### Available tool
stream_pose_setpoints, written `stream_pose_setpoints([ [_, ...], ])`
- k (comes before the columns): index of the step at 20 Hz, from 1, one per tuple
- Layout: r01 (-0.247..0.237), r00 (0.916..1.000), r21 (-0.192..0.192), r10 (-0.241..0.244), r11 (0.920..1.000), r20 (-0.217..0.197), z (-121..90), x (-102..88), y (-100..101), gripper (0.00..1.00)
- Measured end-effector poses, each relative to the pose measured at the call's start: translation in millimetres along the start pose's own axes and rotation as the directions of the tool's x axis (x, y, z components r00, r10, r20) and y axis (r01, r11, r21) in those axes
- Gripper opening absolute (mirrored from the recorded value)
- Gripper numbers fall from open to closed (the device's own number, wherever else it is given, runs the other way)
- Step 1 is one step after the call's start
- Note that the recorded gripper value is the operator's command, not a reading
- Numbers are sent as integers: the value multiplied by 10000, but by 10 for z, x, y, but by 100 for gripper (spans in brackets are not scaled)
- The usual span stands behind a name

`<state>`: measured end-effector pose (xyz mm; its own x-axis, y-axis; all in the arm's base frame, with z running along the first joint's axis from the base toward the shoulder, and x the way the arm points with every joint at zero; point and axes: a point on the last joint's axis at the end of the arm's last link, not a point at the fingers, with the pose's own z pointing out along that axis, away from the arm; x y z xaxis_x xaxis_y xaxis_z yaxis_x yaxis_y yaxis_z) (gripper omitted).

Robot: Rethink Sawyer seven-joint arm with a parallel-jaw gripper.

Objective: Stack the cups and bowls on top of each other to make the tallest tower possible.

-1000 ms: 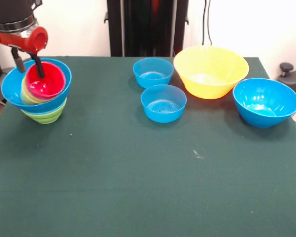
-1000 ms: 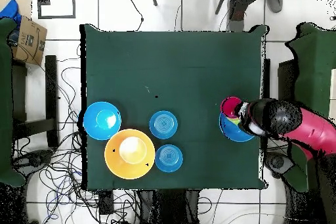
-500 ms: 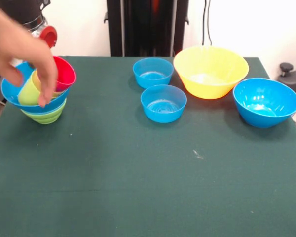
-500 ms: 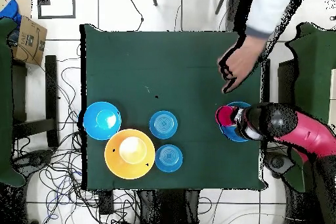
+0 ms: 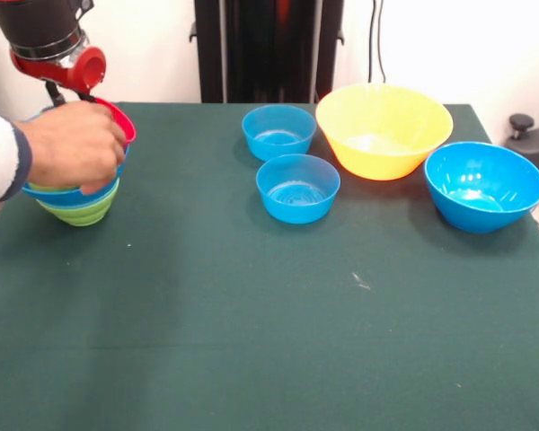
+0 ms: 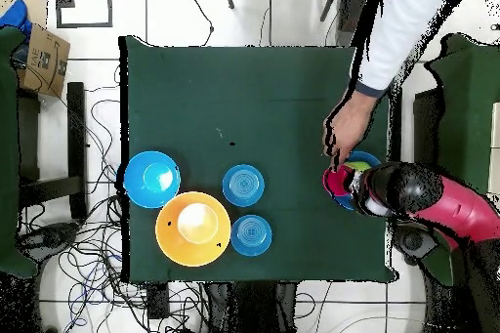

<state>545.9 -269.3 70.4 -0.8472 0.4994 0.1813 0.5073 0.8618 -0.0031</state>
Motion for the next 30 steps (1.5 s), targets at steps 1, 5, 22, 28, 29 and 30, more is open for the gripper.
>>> stream_pose_setpoints([
  [1, -22, 10000, 10, 22, 10000, -21, 8, 6, -12, 100],
  [5, -138, 9998, 86, 139, 9999, -143, 60, 39, -84, 100],
  [22, -485, 9976, 422, 505, 9979, -484, 98, 143, -309, 100],
  [28, -484, 9974, 434, 505, 9979, -504, 98, 147, -310, 100],
  [29, -484, 9974, 434, 505, 9979, -504, 98, 147, -310, 100],
  [30, -486, 9974, 436, 508, 9979, -508, 99, 148, -311, 100],
])
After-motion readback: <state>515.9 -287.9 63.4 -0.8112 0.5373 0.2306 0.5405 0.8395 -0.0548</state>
